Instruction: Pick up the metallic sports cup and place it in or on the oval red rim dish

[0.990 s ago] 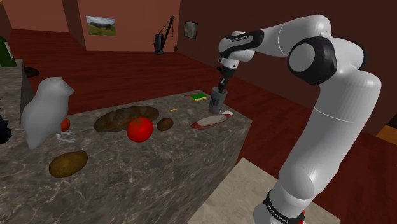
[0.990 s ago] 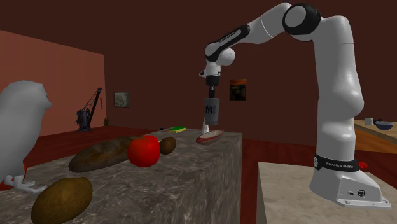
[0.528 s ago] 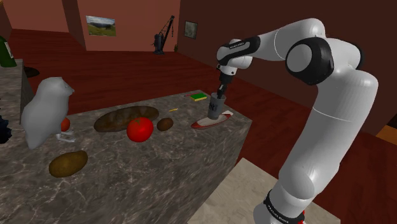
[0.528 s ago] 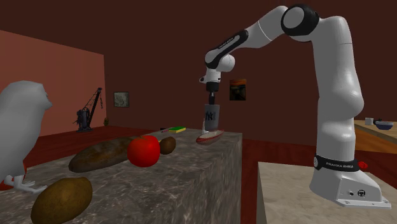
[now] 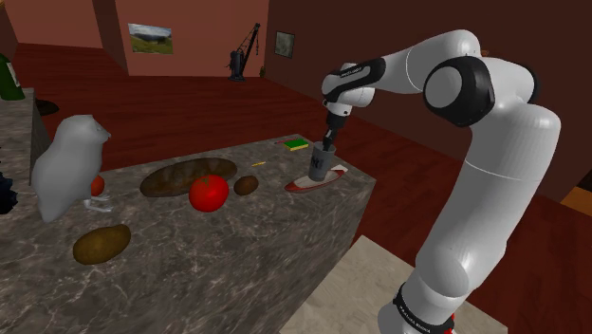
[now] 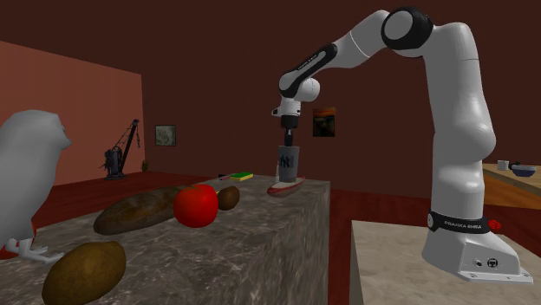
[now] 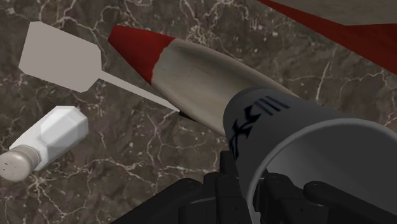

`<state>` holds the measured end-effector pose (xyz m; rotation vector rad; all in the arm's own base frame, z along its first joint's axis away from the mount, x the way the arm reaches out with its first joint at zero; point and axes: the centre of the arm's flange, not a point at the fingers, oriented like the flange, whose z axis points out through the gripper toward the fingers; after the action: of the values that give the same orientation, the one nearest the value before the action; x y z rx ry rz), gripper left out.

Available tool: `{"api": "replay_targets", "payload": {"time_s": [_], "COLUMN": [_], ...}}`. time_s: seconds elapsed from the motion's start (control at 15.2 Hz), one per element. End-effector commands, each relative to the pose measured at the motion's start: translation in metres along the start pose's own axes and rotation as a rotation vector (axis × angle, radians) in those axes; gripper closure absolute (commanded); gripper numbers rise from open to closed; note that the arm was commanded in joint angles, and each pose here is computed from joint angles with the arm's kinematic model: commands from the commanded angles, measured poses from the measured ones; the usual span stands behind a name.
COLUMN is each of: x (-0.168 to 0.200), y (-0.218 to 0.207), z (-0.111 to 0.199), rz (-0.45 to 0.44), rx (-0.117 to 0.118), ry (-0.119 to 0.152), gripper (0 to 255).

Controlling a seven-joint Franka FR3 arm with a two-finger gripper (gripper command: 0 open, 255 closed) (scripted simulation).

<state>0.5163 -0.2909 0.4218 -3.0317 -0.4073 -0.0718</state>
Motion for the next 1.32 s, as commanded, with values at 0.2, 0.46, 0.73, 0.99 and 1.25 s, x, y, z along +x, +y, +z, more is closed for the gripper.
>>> {"api": "replay_targets", "payload": {"time_s": [0.2, 0.46, 0.73, 0.99, 1.25], "x": [0.000, 0.000, 0.000, 0.000, 0.000], "y": [0.000, 0.000, 0.000, 0.000, 0.000], "z": [0.000, 0.000, -0.050, -0.050, -0.050], "rz": [0.000, 0.000, 0.000, 0.000, 0.000], "rx": [0.000, 0.000, 0.000, 0.000, 0.000], "ry": [0.000, 0.000, 0.000, 0.000, 0.000], "gripper": [0, 0, 0, 0, 0]}}
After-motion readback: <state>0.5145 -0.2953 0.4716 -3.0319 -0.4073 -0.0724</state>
